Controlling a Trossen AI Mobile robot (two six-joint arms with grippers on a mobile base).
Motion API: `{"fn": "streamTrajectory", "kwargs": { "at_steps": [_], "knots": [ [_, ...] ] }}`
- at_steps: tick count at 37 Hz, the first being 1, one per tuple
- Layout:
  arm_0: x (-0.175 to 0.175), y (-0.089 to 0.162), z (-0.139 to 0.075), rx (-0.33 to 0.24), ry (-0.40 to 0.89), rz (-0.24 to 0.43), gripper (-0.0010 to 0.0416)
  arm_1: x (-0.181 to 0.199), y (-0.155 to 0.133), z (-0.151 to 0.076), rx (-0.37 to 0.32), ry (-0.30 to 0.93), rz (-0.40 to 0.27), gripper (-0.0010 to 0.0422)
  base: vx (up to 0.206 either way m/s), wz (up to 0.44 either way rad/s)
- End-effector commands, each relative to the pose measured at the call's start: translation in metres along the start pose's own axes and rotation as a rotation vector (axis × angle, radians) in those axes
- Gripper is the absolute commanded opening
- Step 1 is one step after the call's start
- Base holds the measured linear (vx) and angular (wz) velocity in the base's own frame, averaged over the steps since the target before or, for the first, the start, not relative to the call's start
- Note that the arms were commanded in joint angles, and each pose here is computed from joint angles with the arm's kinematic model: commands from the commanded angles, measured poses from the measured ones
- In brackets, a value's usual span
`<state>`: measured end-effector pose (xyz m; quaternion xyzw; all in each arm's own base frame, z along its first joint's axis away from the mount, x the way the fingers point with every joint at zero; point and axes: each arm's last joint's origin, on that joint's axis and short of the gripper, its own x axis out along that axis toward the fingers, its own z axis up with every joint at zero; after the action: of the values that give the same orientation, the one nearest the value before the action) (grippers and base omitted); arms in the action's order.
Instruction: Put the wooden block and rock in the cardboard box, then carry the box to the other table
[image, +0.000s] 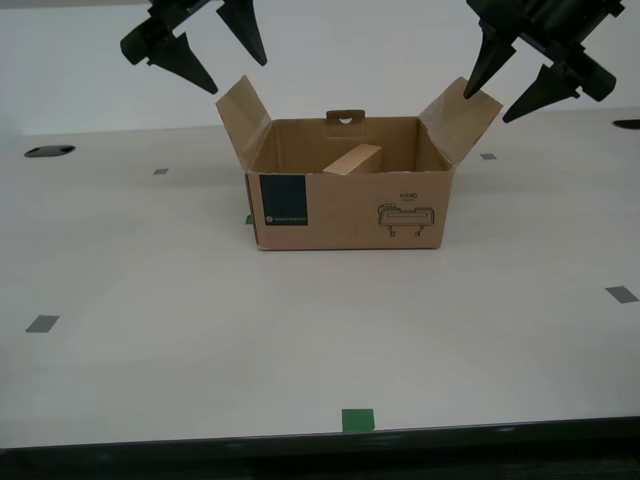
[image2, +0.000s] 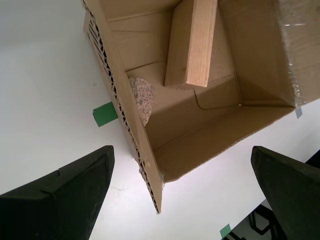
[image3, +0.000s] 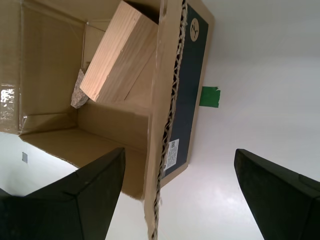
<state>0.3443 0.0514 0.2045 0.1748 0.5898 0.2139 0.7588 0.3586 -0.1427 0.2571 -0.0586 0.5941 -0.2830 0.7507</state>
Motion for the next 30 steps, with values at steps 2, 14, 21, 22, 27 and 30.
{"fn": "streamTrajectory", "kwargs": {
  "at_steps": [2,14,21,22,27,30],
  "knots": [
    [0.009,-0.004,0.003,-0.003,0.0,0.014,0.0312,0.005,0.003,-0.001,-0.007,-0.008,0.002,0.0373,0.0,0.0],
    [0.01,-0.001,0.012,-0.017,-0.055,0.038,0.0286,0.009,0.006,0.005,-0.046,-0.082,0.033,0.0373,0.0,0.0],
    [0.004,0.006,0.021,-0.034,-0.088,0.045,0.0261,0.01,0.008,0.004,-0.051,-0.084,0.034,0.0373,0.0,0.0],
    [0.003,0.007,0.022,-0.037,-0.093,0.046,0.0258,0.011,0.008,0.004,-0.053,-0.084,0.034,0.0373,0.0,0.0],
    [0.001,0.009,0.025,-0.036,-0.104,0.048,0.025,0.024,0.014,0.009,-0.073,-0.052,0.038,0.0373,0.0,0.0],
    [0.005,0.007,0.025,-0.03,-0.093,0.046,0.0251,0.038,0.02,0.013,-0.085,-0.022,0.038,0.0373,0.0,0.0]
  ]
}}
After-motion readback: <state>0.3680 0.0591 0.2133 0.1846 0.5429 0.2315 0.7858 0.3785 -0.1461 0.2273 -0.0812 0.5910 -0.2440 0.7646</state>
